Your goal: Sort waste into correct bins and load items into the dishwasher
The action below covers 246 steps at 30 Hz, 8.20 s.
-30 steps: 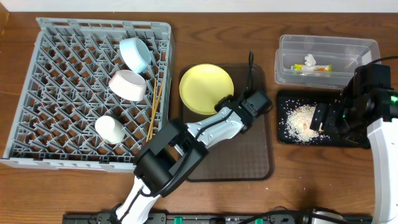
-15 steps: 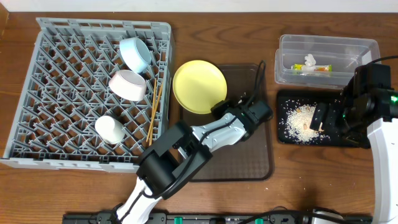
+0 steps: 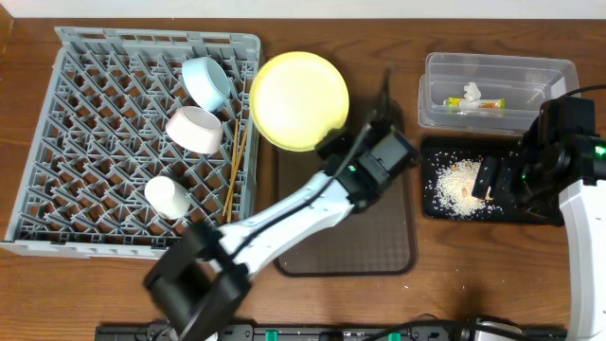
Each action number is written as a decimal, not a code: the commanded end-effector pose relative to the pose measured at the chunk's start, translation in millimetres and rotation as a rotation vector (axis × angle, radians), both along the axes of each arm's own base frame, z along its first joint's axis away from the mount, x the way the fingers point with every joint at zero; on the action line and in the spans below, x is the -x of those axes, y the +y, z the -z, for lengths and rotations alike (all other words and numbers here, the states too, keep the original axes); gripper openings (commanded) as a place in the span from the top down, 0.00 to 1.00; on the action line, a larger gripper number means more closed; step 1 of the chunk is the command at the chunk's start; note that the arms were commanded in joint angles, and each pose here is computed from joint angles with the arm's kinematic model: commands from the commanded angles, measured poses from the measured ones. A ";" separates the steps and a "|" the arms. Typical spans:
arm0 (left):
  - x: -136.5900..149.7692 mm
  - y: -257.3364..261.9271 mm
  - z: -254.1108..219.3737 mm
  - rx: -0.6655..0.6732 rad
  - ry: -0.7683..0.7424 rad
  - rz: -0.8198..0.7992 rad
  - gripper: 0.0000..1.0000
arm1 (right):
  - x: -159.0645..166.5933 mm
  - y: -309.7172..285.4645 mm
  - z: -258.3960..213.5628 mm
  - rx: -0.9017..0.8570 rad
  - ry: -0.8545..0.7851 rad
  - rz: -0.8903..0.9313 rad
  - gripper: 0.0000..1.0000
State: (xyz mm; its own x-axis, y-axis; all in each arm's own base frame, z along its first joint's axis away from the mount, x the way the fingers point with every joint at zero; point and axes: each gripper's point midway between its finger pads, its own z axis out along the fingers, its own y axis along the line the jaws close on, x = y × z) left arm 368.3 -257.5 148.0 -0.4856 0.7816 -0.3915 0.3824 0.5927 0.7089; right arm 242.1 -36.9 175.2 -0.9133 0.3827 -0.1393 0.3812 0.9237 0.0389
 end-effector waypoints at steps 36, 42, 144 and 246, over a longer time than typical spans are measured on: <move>-48.9 158.1 -85.7 1.456 0.403 -0.429 0.93 | 0.7 -0.6 -5.8 0.003 -0.011 -0.006 0.01; -53.0 194.4 -77.1 1.439 0.348 -0.497 0.92 | 1.7 -0.4 -5.6 0.002 -0.007 -0.006 0.01; 208.4 213.9 -110.6 0.981 0.000 -0.249 0.06 | 68.8 42.3 -14.4 0.078 -0.484 -0.291 0.01; 151.0 248.4 -19.6 1.032 -0.336 -0.326 0.05 | -3.3 59.4 20.2 0.199 -1.341 -0.350 0.01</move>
